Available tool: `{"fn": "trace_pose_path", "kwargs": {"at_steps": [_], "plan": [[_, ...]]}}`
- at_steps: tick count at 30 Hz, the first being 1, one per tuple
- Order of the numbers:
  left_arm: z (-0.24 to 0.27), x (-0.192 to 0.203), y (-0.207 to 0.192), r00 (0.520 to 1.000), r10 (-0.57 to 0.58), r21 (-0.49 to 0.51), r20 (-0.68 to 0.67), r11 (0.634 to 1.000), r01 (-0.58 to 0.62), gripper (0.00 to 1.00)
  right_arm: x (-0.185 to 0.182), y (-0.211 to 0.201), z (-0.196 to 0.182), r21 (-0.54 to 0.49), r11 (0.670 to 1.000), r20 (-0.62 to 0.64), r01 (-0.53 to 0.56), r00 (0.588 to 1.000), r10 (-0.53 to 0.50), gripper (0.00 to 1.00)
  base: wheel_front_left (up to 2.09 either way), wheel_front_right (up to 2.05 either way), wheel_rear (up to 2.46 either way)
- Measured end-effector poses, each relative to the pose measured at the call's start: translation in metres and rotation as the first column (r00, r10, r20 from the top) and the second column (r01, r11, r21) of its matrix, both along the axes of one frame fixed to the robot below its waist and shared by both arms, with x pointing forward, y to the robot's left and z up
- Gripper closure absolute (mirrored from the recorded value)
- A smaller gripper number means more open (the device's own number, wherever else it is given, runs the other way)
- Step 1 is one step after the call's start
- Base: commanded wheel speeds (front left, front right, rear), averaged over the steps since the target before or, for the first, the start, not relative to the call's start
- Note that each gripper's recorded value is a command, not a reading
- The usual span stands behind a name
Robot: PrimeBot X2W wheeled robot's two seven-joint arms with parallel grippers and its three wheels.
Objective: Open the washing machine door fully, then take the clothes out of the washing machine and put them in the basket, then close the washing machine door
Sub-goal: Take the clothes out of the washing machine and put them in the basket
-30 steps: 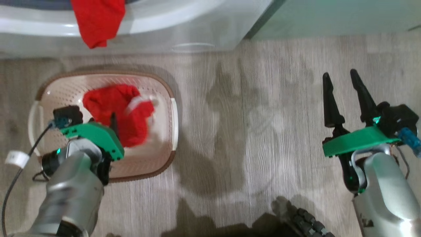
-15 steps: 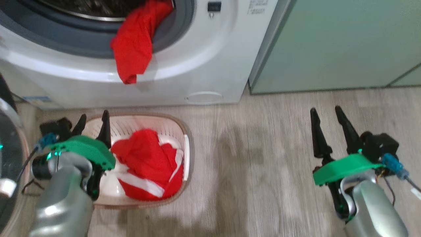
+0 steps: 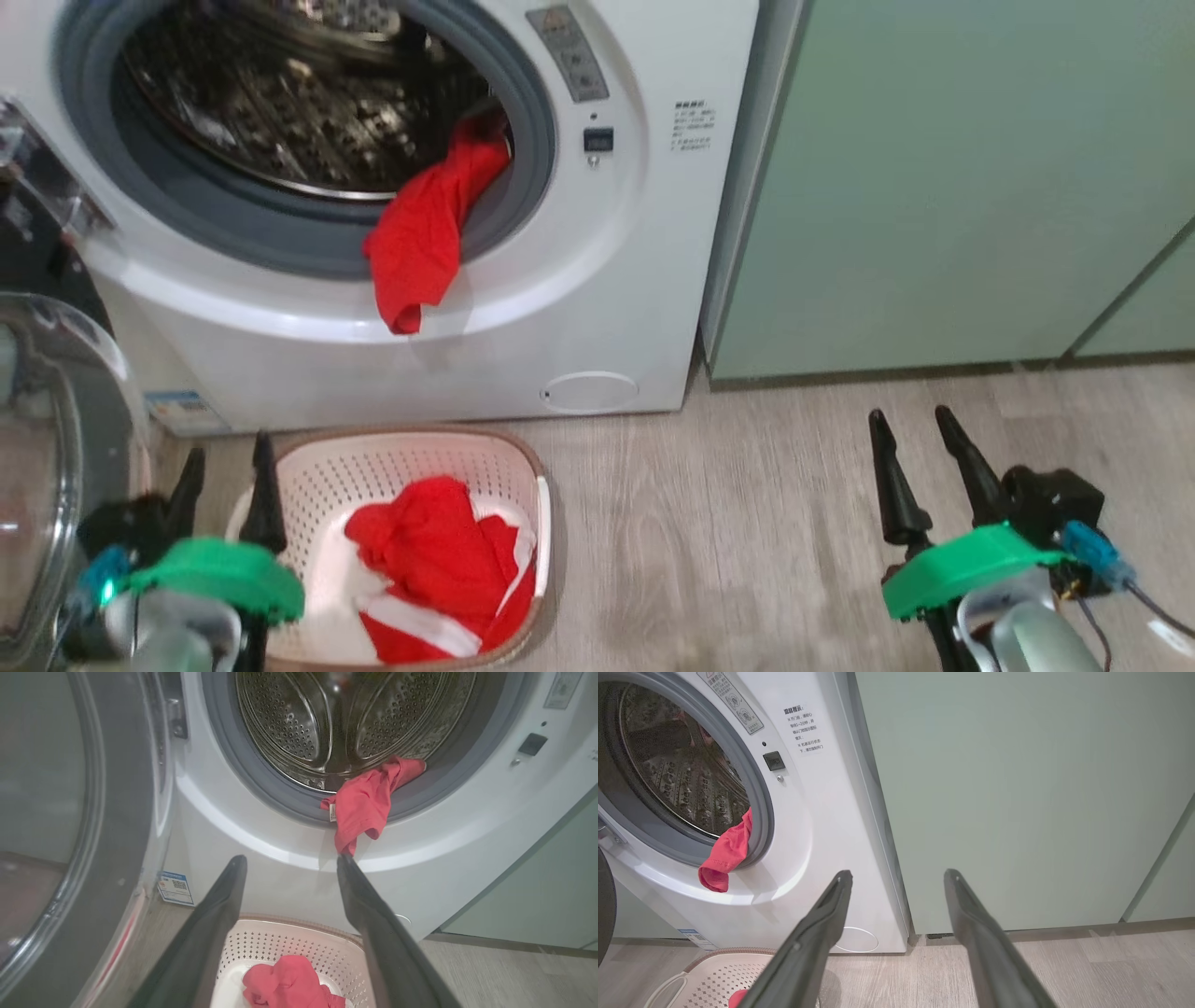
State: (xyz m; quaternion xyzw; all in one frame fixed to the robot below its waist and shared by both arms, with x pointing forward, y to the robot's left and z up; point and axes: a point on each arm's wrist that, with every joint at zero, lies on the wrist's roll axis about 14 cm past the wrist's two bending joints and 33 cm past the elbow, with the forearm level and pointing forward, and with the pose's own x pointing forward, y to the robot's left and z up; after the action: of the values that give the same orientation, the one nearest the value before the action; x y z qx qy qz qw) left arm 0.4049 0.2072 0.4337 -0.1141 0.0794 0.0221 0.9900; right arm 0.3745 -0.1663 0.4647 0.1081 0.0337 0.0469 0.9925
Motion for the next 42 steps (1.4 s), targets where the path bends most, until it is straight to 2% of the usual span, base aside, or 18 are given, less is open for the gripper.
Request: {"fn": "trace_pose_path", "kwargs": {"at_steps": [6,13,31,36,42], "plan": [[-0.004,-0.029,0.007,1.000,0.021,0.017,-0.012,1.000,-0.021,0.00,-0.014,-0.003,0.006,0.014,1.000,0.020,0.022,1.000,-0.022,0.00,0.00,0.00,0.00],[0.007,-0.027,0.003,1.000,0.008,0.016,0.023,1.000,-0.009,0.00,-0.015,-0.002,0.012,0.009,1.000,0.038,0.017,0.999,-0.017,0.00,0.00,0.00,0.00],[-0.002,-0.026,0.000,1.000,-0.002,0.026,-0.005,1.000,0.002,0.00,-0.014,-0.002,0.008,0.004,1.000,0.026,0.018,0.999,-0.018,0.00,0.00,0.00,0.00],[-0.005,-0.016,-0.008,0.999,-0.032,0.018,-0.026,0.999,0.033,0.00,-0.013,-0.002,0.005,0.003,1.000,0.016,0.017,1.000,-0.017,0.00,0.00,0.00,0.00],[0.002,0.023,-0.029,0.991,-0.103,-0.007,-0.087,0.995,0.103,0.00,-0.012,-0.002,-0.006,0.002,1.000,-0.018,0.018,1.000,-0.018,0.00,0.00,0.00,0.00]]}}
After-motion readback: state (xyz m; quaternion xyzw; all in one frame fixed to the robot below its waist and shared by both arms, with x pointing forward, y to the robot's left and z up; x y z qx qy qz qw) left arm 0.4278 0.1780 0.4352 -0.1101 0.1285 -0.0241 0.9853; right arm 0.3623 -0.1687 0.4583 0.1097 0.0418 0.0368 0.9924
